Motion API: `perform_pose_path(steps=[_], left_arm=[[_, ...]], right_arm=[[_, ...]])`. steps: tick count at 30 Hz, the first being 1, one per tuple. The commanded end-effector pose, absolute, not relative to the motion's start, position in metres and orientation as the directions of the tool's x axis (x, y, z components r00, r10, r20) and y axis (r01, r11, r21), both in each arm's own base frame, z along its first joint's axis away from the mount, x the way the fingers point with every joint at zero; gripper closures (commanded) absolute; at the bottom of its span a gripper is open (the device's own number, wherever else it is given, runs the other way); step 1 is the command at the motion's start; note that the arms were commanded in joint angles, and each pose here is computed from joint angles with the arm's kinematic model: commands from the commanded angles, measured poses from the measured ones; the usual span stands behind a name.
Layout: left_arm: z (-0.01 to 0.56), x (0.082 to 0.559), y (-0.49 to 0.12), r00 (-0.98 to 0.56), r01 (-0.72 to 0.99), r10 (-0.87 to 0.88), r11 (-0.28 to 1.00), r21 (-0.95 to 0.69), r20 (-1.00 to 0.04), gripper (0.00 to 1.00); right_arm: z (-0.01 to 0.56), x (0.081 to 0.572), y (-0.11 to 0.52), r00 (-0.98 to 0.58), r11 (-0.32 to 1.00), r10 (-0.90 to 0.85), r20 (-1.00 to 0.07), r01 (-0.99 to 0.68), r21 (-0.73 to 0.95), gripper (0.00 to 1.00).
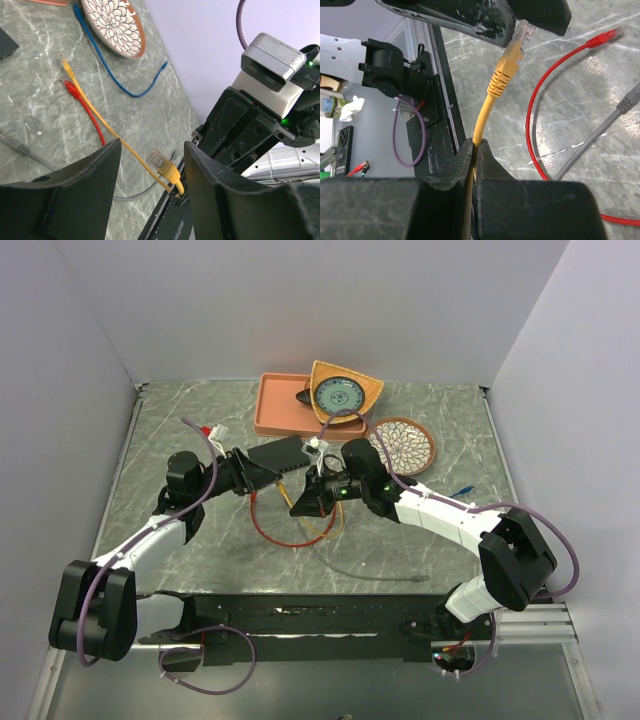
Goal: Insert the plug into the switch port
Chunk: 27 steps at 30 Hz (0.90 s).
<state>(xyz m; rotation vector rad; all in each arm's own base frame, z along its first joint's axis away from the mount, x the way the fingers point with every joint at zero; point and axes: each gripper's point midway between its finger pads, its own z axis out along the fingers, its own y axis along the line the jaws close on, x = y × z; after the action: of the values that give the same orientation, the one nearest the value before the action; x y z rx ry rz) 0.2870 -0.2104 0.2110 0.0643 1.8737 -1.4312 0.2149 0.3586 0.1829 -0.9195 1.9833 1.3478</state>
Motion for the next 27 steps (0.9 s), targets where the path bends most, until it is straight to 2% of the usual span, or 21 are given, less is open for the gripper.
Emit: perform_pose_path(steps=[1, 3, 8, 9, 12, 14, 15, 16, 18, 19, 21, 22, 25, 27], left_arm=[[0.232, 0.284, -0.22, -0.679, 0.542, -0.377, 0.319, -0.777, -0.629, 0.44], [0.232, 0.283, -0.222, -0.682, 0.544, -0.375, 0.314, -0.778, -0.628, 0.48], [0.232, 0.281, -0.227, -0.691, 0.546, -0.365, 0.303, -0.781, -0.624, 0.71], [0.233, 0.282, -0.227, -0.689, 0.544, -0.369, 0.306, -0.781, -0.624, 0.8], [0.233, 0.283, -0.227, -0.691, 0.529, -0.379, 0.315, -0.788, -0.615, 0.95], [0.232, 0.286, -0.227, -0.69, 0.51, -0.391, 0.337, -0.792, -0.61, 0.99], [0.234, 0.288, -0.226, -0.685, 0.5, -0.399, 0.351, -0.792, -0.609, 0.99], [0.232, 0.292, -0.224, -0.684, 0.472, -0.412, 0.379, -0.796, -0.602, 0.99], [0.231, 0.296, -0.222, -0.673, 0.444, -0.421, 0.428, -0.787, -0.608, 0.99], [0.229, 0.3, -0.22, -0.672, 0.404, -0.435, 0.462, -0.789, -0.599, 0.99], [0.231, 0.302, -0.219, -0.667, 0.383, -0.441, 0.489, -0.784, -0.601, 0.99], [0.233, 0.304, -0.217, -0.663, 0.37, -0.449, 0.499, -0.783, -0.599, 0.99], [0.232, 0.307, -0.213, -0.668, 0.308, -0.477, 0.521, -0.796, -0.571, 0.99], [0.233, 0.307, -0.211, -0.667, 0.276, -0.503, 0.519, -0.809, -0.55, 0.99]], right_arm=[[0.203, 0.218, 0.368, -0.564, 0.205, -0.184, -0.805, -0.823, 0.53, 1.0], [0.204, 0.217, 0.369, -0.566, 0.201, -0.184, -0.804, -0.822, 0.533, 1.0], [0.204, 0.218, 0.37, -0.568, 0.199, -0.181, -0.803, -0.821, 0.536, 1.0], [0.203, 0.219, 0.369, -0.572, 0.205, -0.181, -0.8, -0.817, 0.538, 1.0], [0.204, 0.221, 0.369, -0.574, 0.22, -0.183, -0.798, -0.815, 0.536, 1.0], [0.208, 0.226, 0.369, -0.568, 0.242, -0.176, -0.804, -0.817, 0.523, 1.0], [0.208, 0.226, 0.368, -0.568, 0.255, -0.183, -0.803, -0.816, 0.519, 0.96], [0.208, 0.228, 0.366, -0.567, 0.274, -0.184, -0.803, -0.814, 0.512, 0.84], [0.217, 0.235, 0.365, -0.532, 0.318, -0.174, -0.829, -0.827, 0.464, 0.68], [0.215, 0.236, 0.364, -0.531, 0.345, -0.186, -0.826, -0.823, 0.451, 0.53], [0.223, 0.244, 0.36, -0.491, 0.403, -0.187, -0.851, -0.828, 0.389, 0.39], [0.221, 0.24, 0.361, -0.488, 0.419, -0.206, -0.848, -0.828, 0.374, 0.26], [0.23, 0.249, 0.36, -0.461, 0.469, -0.191, -0.867, -0.818, 0.332, 0.12], [0.23, 0.253, 0.36, -0.476, 0.492, -0.178, -0.861, -0.801, 0.341, 0.1]])
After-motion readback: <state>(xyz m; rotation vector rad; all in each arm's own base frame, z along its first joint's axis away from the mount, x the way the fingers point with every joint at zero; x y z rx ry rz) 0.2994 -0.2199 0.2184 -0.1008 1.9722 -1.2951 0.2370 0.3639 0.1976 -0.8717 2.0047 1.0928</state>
